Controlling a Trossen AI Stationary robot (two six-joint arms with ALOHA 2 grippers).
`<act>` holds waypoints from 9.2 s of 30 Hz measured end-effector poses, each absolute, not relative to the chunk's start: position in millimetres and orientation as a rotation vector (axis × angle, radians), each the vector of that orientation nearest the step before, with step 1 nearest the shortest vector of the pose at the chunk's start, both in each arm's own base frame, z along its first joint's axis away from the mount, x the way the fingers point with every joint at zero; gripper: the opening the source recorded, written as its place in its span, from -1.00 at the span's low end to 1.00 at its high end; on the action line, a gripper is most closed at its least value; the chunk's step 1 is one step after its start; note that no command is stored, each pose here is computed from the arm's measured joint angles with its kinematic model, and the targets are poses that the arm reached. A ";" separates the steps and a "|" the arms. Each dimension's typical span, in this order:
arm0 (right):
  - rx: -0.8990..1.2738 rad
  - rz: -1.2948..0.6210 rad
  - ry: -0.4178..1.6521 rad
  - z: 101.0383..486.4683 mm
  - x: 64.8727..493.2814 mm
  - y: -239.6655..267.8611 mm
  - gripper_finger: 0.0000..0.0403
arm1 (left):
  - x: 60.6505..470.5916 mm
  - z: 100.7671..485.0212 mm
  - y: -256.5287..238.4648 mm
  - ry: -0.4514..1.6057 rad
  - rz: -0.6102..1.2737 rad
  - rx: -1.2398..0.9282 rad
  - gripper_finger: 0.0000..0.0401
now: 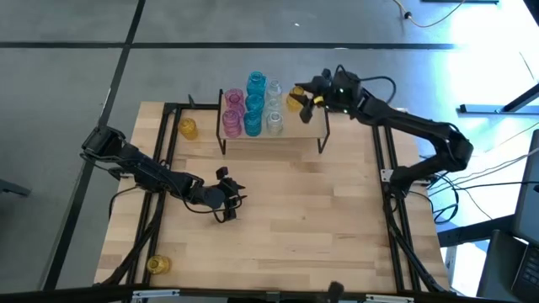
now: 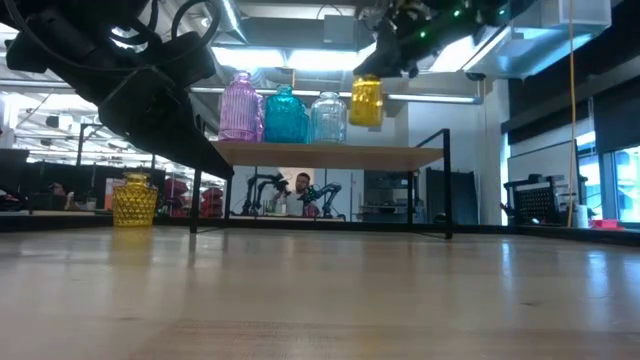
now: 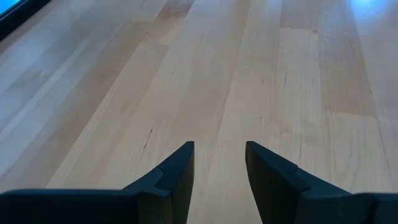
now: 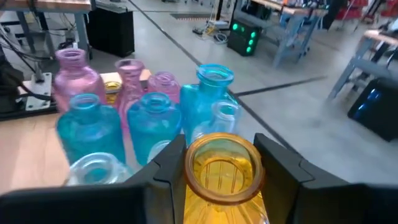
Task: Sort vases onto shelf
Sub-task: Put the top right yellow flower vase on the shelf, then put the top yellow flower vase on the shelf aligned with the other yellow flower vase
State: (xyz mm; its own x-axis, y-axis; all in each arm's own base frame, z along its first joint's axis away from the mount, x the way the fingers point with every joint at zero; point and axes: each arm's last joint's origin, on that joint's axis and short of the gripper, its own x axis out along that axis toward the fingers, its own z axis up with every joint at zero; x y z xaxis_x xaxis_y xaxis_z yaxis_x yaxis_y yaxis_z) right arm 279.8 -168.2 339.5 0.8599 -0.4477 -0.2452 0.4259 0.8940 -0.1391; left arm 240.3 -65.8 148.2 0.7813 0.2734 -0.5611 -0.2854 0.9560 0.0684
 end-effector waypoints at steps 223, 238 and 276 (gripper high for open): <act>-0.238 0.166 0.567 175.1 233.0 64.3 0.32 | 127.7 248.3 117.2 1.428 1.001 -0.332 -0.74; -0.238 0.166 0.565 175.2 233.0 64.3 0.32 | 145.1 259.1 51.7 1.364 0.703 -0.243 -0.71; -0.210 0.154 0.580 174.4 234.8 55.9 0.32 | 359.5 228.6 -53.9 1.256 0.238 0.115 -0.71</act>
State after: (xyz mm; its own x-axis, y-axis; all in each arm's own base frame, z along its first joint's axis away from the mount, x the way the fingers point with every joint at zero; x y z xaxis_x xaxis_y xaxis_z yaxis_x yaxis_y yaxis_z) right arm 234.8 55.9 174.4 0.8261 0.0855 -0.5570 -0.2031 0.9671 -0.1529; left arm 359.5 -53.9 228.6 0.2893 0.2409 -0.9264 -0.1152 0.9696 0.2161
